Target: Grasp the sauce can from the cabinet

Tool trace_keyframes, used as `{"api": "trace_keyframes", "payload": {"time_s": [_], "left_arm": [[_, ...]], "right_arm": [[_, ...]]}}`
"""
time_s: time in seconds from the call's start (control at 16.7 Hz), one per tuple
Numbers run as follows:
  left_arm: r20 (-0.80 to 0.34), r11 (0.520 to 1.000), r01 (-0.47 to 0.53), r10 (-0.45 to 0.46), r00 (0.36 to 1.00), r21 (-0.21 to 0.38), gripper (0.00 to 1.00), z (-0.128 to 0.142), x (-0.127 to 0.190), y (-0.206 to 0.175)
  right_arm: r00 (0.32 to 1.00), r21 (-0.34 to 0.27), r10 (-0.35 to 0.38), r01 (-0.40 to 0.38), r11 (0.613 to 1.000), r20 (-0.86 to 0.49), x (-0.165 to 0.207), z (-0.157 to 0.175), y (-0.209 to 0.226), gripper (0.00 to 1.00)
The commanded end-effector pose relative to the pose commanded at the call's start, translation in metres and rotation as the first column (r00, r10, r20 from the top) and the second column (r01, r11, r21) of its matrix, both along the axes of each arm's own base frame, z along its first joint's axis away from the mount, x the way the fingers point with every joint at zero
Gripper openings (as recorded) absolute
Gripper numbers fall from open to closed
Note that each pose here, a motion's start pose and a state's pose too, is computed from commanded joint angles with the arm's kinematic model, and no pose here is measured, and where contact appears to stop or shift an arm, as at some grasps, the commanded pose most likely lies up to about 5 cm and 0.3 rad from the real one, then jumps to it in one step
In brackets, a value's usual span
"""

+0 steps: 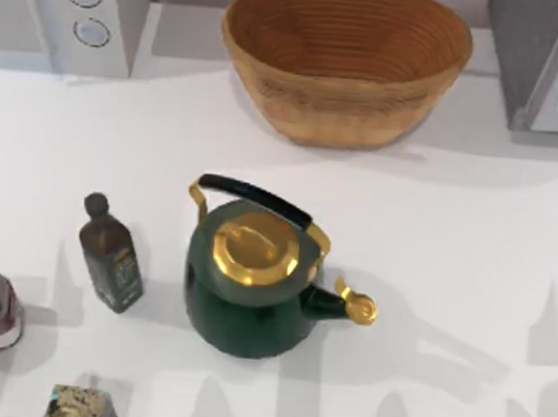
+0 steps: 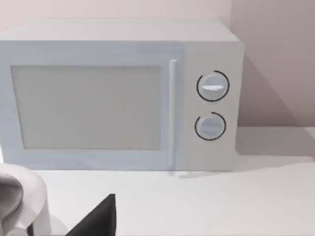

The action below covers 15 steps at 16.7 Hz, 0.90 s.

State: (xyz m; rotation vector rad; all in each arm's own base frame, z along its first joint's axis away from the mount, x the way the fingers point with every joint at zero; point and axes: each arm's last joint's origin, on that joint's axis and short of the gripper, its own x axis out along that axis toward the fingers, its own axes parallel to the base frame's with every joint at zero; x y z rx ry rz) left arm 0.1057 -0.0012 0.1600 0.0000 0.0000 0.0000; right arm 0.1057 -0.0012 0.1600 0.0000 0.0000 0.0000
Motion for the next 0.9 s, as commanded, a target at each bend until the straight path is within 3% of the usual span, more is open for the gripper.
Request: {"api": "trace_keyframes", "payload": {"time_s": [0.24,0.42,0.9], "left_arm": [[0.000,1.000,0.000,0.000,1.000,0.000,1.00,0.000,0.000,0.000],[0.000,1.000,0.000,0.000,1.000,0.000,1.00,0.000,0.000,0.000],[0.000,1.000,0.000,0.000,1.000,0.000,1.00,0.000,0.000,0.000]], "right_arm": [[1.000,0.000,0.002,-0.002,1.000,-0.003,0.000,0.008,0.001,1.00],[1.000,0.001,0.004,-0.004,1.000,-0.014,0.001,0.040,0.002,1.00],[0.999,-0.004,-0.011,0.011,1.000,-0.031,0.041,0.201,0.012,1.00]]}}
